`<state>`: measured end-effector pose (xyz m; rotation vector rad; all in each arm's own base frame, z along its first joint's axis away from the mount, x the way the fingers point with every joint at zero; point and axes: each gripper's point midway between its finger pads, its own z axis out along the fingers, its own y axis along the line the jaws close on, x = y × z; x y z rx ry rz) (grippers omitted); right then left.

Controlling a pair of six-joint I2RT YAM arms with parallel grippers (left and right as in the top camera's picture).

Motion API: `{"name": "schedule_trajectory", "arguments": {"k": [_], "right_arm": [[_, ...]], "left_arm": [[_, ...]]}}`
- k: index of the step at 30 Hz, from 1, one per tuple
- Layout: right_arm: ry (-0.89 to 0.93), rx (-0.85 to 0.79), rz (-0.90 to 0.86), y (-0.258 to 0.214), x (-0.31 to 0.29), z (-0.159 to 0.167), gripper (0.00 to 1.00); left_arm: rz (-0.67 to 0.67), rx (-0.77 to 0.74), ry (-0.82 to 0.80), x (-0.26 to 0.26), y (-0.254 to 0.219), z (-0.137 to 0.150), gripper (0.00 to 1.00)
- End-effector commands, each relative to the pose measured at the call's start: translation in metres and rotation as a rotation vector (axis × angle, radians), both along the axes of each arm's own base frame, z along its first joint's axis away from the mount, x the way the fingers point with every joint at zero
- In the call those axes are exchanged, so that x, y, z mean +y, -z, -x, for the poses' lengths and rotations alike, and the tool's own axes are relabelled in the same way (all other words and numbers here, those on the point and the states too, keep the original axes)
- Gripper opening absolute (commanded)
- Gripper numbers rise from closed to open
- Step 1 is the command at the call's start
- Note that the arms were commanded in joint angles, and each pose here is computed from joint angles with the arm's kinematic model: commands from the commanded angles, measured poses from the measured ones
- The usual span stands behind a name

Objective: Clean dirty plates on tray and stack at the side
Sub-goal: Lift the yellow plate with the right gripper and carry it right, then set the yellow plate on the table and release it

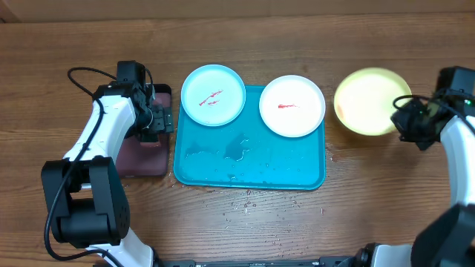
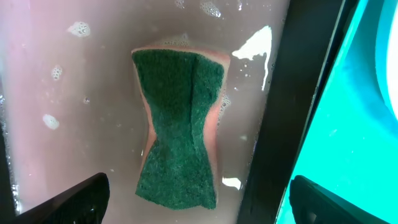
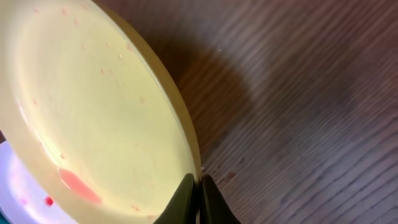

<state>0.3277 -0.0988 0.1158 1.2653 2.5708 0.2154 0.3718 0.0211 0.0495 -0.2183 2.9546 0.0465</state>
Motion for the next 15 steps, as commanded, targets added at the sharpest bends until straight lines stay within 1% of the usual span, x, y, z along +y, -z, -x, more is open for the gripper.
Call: {"name": "schedule_trajectory", "arguments": {"k": [1, 10, 11, 13, 14, 15], "right_arm": [[-0.038, 0.02, -0.051, 0.013, 0.001, -0.007, 0.04], [-0.04, 0.109, -0.086, 0.052, 0.0, -0.01, 0.04], [-0.04, 0.11, -0.086, 0.054, 0.0, -0.01, 0.05], [-0.04, 0.106, -0.087, 0.054, 0.0, -0.011, 0.33], [-0.043, 0.099, -0.095, 0.053, 0.002, -0.012, 0.49], [-0.048, 0.092, -0.108, 0.052, 0.004, -0.014, 0.56]], "left_arm": [[0.012, -0.021, -0.005, -0.002, -0.007, -0.003, 0.92], [0.012, -0.021, -0.005, -0.002, -0.007, -0.003, 0.93], [0.012, -0.02, -0.005, -0.002, -0.007, -0.003, 0.93], [0.012, -0.019, -0.005, -0.002, -0.007, -0.002, 0.93], [0.012, -0.018, -0.004, -0.002, -0.007, -0.002, 0.93], [0.012, -0.018, -0.005, -0.002, -0.007, -0.002, 0.93]]}}
